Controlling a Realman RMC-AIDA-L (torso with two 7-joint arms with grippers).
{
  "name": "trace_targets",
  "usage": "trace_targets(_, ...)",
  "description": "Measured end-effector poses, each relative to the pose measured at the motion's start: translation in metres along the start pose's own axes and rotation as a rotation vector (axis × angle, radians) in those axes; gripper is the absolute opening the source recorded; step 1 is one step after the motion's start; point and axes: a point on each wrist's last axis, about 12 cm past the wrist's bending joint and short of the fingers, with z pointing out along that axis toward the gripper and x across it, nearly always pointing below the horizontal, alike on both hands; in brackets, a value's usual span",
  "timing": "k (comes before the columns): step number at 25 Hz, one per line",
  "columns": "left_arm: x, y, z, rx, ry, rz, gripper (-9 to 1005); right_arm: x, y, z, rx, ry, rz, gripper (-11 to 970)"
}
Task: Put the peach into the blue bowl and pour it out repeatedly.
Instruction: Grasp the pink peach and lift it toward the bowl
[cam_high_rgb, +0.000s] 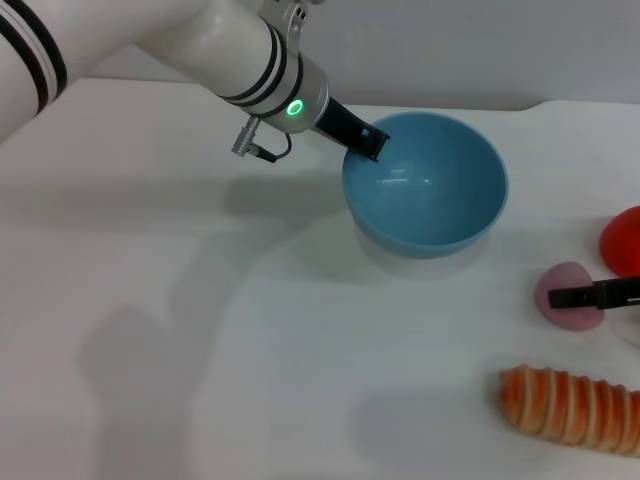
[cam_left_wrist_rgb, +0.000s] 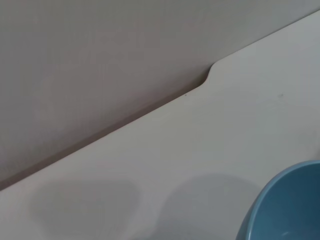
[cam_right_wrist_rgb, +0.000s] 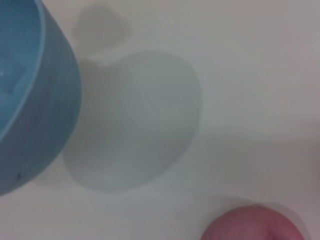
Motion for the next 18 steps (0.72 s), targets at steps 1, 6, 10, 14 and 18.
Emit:
trace_targets(1,0.000,0.000,0.000,0.000,0.000,0.000,-1,0.000,0.000,0.000,0.004,0.004,-0.009,635)
trace_targets(6,-0.001,0.001,0.000,-0.004,-0.009,0.001,-2,-0.002,0.000,-0.003,0.015,0.003,-0.024,532)
trace_targets(10,-0.002,0.001,0.000,-0.006,-0.014,0.001,-1,-0.005,0.000,-0.007,0.015,-0.002,-0.035,364)
trace_targets(14,-0.003,0.001,0.000,-0.009,-0.022,0.002,-1,-0.016,0.002,-0.027,0.005,-0.044,-0.058,284)
trace_targets(18,-0.003,0.001,0.000,-0.008,-0.022,0.002,-1,-0.043,0.023,-0.073,-0.079,-0.166,-0.132,251)
